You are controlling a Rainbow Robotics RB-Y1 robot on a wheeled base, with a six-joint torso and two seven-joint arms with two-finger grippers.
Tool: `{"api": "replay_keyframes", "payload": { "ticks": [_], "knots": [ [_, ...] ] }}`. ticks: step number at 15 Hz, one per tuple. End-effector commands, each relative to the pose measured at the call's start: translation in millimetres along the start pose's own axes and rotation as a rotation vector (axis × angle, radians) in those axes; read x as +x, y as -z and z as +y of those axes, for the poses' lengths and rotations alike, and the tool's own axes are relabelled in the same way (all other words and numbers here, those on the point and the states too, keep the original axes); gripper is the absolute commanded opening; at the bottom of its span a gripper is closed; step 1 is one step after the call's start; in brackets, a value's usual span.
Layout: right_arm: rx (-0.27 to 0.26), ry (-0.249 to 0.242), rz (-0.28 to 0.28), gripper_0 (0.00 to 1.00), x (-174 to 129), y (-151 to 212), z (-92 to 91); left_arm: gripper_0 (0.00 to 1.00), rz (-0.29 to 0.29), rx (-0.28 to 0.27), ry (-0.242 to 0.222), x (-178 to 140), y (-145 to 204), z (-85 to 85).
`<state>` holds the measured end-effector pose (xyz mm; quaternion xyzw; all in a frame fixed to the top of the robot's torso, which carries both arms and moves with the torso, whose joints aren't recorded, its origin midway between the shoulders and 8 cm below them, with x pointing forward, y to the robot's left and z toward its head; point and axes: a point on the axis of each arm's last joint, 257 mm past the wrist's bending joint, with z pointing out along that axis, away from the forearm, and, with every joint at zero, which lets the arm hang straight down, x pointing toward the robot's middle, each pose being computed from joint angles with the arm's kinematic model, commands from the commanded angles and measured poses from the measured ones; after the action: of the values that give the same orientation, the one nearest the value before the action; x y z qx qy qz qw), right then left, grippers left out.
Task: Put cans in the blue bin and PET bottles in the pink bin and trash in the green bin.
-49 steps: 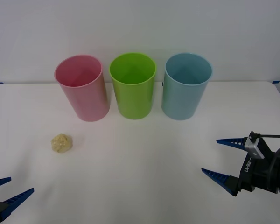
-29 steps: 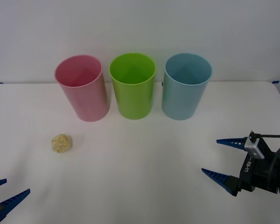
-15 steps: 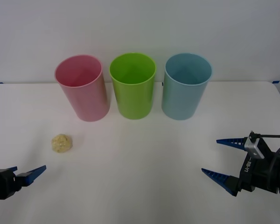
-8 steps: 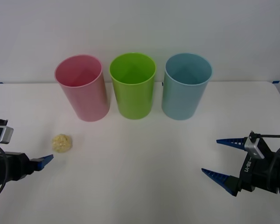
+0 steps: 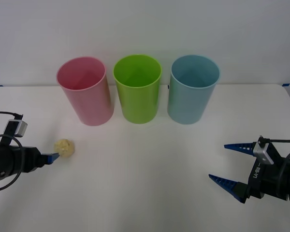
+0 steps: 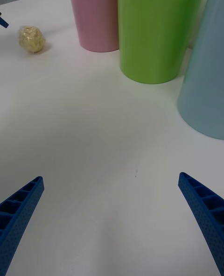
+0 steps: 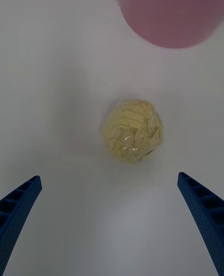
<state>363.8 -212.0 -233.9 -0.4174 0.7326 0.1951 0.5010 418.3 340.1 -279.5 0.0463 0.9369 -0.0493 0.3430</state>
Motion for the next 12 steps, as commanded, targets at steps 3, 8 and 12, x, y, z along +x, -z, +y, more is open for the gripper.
{"api": "replay_keyframes", "payload": {
  "ticks": [3,8,12],
  "knots": [
    [0.000,0.000,0.000,1.00,0.0,0.0,0.0,1.00,0.010,0.010,0.011,-13.5,-26.9,-8.3],
    [0.000,0.000,0.000,1.00,0.0,0.0,0.0,1.00,0.013,-0.023,0.004,-22.6,-50.2,-9.5],
    [0.000,0.000,0.000,1.00,0.0,0.0,0.0,1.00,0.035,-0.033,-0.007,-16.1,-57.2,-8.8]
  ]
}}
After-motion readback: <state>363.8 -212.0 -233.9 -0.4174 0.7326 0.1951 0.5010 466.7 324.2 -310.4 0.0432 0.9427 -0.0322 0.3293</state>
